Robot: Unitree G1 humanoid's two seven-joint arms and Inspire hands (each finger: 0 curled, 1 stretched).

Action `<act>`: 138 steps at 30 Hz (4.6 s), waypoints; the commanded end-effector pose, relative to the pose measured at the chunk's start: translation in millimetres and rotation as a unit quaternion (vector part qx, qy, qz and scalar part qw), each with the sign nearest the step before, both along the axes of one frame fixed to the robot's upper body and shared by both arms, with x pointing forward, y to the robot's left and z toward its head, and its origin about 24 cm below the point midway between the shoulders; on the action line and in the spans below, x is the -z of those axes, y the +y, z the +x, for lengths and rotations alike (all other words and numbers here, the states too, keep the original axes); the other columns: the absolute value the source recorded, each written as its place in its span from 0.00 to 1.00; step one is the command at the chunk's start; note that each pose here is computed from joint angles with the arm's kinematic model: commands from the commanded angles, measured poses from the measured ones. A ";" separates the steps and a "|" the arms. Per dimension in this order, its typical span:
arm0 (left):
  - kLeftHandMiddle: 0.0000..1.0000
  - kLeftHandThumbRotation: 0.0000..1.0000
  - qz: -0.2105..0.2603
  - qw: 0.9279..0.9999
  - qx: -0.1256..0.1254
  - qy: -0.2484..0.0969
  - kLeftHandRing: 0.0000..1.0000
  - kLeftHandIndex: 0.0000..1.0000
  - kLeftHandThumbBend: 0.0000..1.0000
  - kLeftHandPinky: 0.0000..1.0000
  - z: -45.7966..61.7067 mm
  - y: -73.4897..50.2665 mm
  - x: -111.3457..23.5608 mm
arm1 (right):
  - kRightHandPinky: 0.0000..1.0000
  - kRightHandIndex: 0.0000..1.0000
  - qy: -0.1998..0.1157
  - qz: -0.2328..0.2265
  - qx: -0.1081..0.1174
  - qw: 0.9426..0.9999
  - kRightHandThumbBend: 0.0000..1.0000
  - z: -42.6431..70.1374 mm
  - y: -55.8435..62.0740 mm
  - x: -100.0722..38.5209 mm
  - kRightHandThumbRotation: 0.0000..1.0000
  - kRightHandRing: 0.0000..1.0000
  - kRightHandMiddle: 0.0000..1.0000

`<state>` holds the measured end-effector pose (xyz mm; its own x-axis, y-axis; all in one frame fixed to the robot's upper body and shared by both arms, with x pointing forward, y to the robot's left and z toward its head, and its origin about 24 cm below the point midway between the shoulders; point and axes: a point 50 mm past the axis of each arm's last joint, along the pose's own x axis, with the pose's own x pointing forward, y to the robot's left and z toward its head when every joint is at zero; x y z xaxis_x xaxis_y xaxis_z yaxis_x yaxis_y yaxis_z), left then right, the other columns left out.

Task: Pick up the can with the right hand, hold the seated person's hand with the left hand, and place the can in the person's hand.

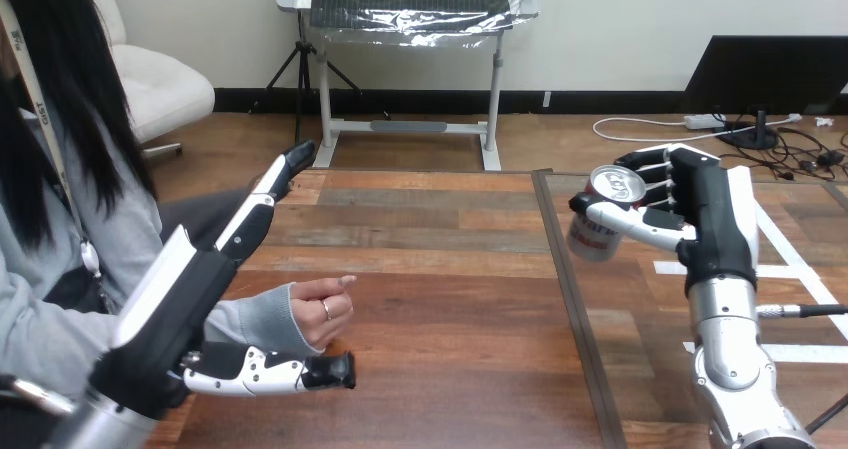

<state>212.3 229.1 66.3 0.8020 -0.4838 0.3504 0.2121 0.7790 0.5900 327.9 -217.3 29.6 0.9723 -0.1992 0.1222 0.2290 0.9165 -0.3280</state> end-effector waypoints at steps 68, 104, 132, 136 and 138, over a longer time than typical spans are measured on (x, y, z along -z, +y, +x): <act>0.90 0.35 0.356 0.932 -0.059 0.047 0.89 0.89 1.00 0.82 81.3 57.9 -27.9 | 0.38 0.50 -0.100 0.044 -0.122 0.986 0.79 -18.5 41.9 -18.4 0.00 0.43 0.49; 0.80 0.17 0.432 0.889 0.055 0.141 0.81 0.80 1.00 0.77 98.3 25.5 -14.2 | 0.38 0.49 -0.130 0.069 -0.160 0.976 0.78 -42.3 46.3 -30.3 0.00 0.43 0.49; 0.73 0.11 0.415 0.896 0.034 0.151 0.69 0.73 1.00 0.63 95.7 25.0 1.5 | 0.35 0.47 -0.133 0.075 -0.181 0.972 0.78 -59.3 51.1 -38.9 0.00 0.41 0.47; 0.71 0.11 0.410 0.899 0.031 0.148 0.66 0.72 1.00 0.60 95.1 25.0 3.5 | 0.35 0.47 -0.132 0.078 -0.183 0.971 0.78 -59.4 51.7 -39.1 0.00 0.41 0.47; 0.69 0.10 0.405 0.902 0.032 0.144 0.64 0.70 1.00 0.58 94.5 24.8 4.5 | 0.35 0.47 -0.132 0.077 -0.184 0.971 0.78 -59.5 52.2 -39.1 0.00 0.41 0.46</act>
